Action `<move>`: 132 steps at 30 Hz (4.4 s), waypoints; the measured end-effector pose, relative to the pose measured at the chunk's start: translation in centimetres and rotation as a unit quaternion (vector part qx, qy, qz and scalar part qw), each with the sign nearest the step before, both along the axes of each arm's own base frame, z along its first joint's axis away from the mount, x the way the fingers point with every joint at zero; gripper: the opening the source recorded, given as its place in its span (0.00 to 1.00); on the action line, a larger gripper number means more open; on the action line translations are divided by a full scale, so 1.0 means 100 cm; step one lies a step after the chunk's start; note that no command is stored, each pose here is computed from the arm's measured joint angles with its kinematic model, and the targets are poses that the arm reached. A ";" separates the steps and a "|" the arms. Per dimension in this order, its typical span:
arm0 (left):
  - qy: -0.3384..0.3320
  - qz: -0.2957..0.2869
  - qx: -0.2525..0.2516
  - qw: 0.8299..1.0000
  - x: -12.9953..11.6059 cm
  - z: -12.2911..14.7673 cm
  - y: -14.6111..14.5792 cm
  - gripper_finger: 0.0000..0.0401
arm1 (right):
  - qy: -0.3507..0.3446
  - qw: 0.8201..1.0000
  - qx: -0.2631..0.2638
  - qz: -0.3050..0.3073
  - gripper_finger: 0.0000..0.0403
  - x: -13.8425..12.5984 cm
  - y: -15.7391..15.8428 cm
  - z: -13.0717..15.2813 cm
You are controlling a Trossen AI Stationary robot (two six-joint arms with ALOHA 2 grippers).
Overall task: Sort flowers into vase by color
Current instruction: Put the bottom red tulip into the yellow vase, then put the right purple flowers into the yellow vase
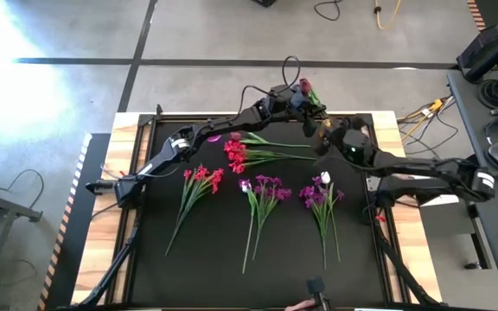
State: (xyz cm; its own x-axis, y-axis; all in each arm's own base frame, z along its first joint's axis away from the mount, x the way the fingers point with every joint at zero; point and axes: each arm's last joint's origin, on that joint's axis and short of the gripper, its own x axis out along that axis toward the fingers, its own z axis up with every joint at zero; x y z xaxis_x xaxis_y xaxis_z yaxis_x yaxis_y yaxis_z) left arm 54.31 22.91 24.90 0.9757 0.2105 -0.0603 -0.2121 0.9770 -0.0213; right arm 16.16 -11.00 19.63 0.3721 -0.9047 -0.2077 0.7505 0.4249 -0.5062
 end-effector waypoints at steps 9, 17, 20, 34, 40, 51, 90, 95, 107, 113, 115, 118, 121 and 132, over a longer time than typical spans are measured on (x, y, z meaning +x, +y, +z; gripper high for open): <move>0.000 -0.012 -0.001 1.000 0.000 0.000 -0.001 0.01 | 0.003 0.999 -0.034 -0.019 0.31 0.004 -0.017 0.012; -0.001 -0.025 -0.002 1.000 0.000 0.000 -0.001 0.01 | -0.028 0.999 -0.008 0.021 0.18 -0.002 -0.029 0.009; -0.001 -0.026 -0.002 1.000 0.000 0.000 -0.001 0.01 | -0.028 0.999 -0.008 0.016 0.13 -0.003 -0.030 0.009; 0.025 -0.011 -0.017 0.999 0.000 -0.006 -0.001 0.27 | -0.130 0.990 -0.021 -0.047 0.02 -0.020 -0.030 0.027; 0.034 -0.014 -0.004 0.999 0.000 -0.007 -0.002 0.42 | -0.167 0.984 0.008 -0.067 0.02 -0.027 -0.032 0.016; -0.019 0.011 0.017 1.000 0.002 -0.009 -0.004 0.33 | -0.213 0.972 0.038 -0.097 0.02 -0.030 -0.038 0.004; -0.057 0.036 0.020 0.998 0.002 -0.018 -0.006 0.21 | -0.203 0.962 0.103 -0.151 0.46 -0.011 -0.063 -0.003; -0.059 0.046 0.023 0.997 0.001 -0.015 -0.005 0.19 | -0.189 0.963 0.107 -0.158 0.52 -0.016 -0.058 0.012; -0.149 0.042 0.049 0.987 -0.006 -0.026 -0.009 0.01 | -0.239 0.960 0.104 -0.100 0.49 -0.044 -0.008 0.011; -0.167 -0.014 0.023 0.986 -0.014 -0.043 -0.020 0.00 | -0.237 0.964 0.118 -0.012 0.45 -0.046 0.022 0.009; -0.164 -0.022 0.019 0.986 -0.019 -0.040 -0.026 0.00 | -0.228 0.965 0.127 0.019 0.43 -0.047 0.030 0.011; -0.160 -0.029 0.030 0.986 -0.030 -0.025 -0.039 0.00 | -0.204 0.965 0.143 0.081 0.39 -0.047 0.041 0.018; -0.146 -0.042 0.044 0.987 -0.047 -0.016 -0.056 0.00 | -0.190 0.957 0.168 0.142 0.36 -0.051 0.050 0.032; -0.117 -0.069 0.033 0.990 -0.141 -0.020 -0.114 0.00 | -0.116 0.911 0.319 0.236 0.24 -0.035 0.068 0.038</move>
State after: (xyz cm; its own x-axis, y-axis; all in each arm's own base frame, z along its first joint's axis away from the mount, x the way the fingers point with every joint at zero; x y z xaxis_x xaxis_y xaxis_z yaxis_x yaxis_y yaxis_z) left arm 40.17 11.50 22.95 0.9812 0.0694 0.1802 -0.0726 0.9973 0.0108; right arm 12.68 -4.20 23.47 0.7888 -0.3564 -0.5008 0.4641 0.8795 0.1051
